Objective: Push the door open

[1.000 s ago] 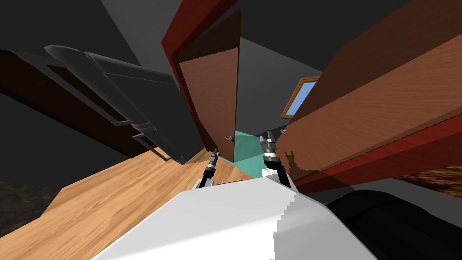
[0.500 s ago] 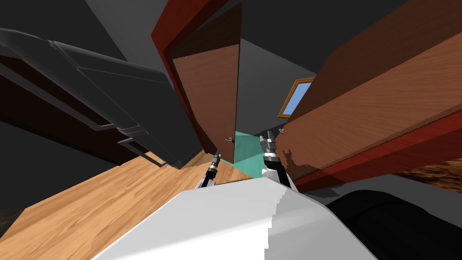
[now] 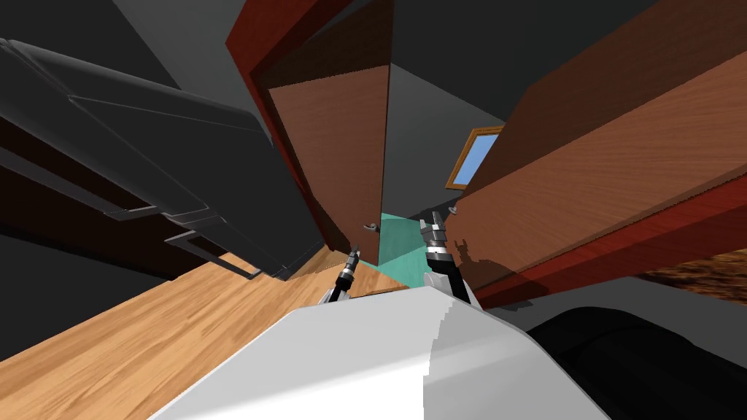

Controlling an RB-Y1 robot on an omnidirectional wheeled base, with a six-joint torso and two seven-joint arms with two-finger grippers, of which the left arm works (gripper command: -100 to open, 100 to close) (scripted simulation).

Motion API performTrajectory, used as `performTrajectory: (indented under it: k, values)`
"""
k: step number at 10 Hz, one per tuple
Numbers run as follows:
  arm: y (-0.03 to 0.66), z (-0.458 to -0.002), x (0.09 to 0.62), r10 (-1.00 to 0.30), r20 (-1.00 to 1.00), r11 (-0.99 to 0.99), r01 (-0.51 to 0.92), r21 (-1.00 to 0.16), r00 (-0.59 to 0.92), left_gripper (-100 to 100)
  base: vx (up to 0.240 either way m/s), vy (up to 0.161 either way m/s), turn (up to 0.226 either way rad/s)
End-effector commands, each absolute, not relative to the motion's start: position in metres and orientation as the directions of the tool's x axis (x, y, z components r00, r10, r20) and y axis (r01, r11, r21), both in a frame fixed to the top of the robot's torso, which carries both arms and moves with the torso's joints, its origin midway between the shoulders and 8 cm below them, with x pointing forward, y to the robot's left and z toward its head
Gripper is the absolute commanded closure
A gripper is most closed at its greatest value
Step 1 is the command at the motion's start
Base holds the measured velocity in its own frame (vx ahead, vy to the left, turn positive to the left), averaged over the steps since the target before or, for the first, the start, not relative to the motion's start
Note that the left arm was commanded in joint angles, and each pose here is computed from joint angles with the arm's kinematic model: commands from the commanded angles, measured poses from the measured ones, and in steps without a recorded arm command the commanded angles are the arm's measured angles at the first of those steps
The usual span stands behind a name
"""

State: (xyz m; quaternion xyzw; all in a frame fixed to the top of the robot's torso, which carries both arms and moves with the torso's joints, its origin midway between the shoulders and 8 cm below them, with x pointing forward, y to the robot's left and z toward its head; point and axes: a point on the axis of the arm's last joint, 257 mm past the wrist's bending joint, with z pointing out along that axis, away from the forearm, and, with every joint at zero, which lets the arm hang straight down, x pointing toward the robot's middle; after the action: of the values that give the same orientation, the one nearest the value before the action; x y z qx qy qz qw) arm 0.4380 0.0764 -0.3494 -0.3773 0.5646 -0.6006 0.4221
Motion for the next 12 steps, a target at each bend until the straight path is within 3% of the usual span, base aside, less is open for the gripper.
performTrajectory:
  k: [1, 9, 12]
  values:
    - [0.071, -0.357, 0.435, -0.928, -0.019, -0.006, 0.067, -0.998, -0.373, -100, 0.06, 0.064, -0.091]
    - [0.044, -0.391, 0.423, -0.898, 0.0, 0.0, 0.0, -1.0, -0.44, -100, 0.07, 0.078, -0.089]
    - [0.051, -0.39, 0.425, -0.902, -0.008, 0.007, 0.004, -1.0, -0.431, -100, 0.097, -0.026, -0.023]
